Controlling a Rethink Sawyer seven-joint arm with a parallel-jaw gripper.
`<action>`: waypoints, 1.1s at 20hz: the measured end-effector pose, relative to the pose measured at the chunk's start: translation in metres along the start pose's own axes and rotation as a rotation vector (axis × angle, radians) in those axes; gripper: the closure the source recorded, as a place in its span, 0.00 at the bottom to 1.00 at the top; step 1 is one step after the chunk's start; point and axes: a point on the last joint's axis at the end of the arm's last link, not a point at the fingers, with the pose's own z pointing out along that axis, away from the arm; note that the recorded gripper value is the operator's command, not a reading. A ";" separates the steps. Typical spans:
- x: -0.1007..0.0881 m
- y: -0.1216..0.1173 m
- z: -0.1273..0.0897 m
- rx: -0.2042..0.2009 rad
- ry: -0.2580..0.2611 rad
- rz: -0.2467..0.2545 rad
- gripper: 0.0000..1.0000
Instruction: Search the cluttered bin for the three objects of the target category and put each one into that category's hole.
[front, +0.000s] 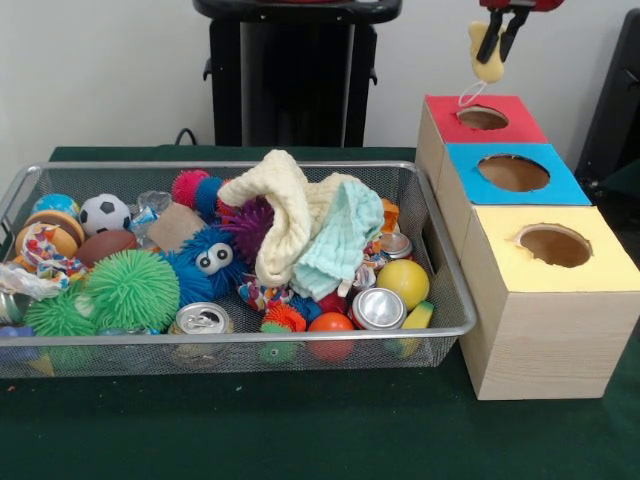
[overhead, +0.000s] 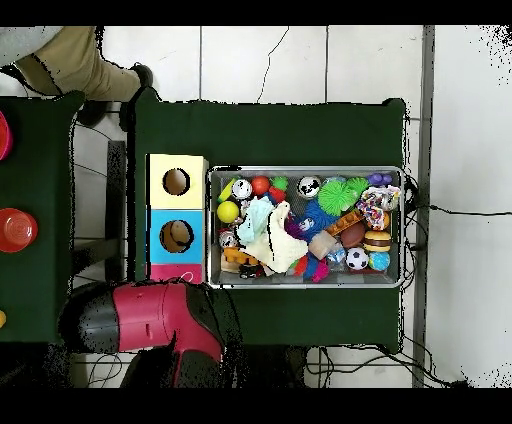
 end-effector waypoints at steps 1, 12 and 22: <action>0.000 0.000 0.000 0.000 0.001 -0.001 1.00; 0.004 0.006 0.025 0.003 -0.020 -0.010 1.00; -0.003 0.001 0.042 0.001 -0.070 0.001 1.00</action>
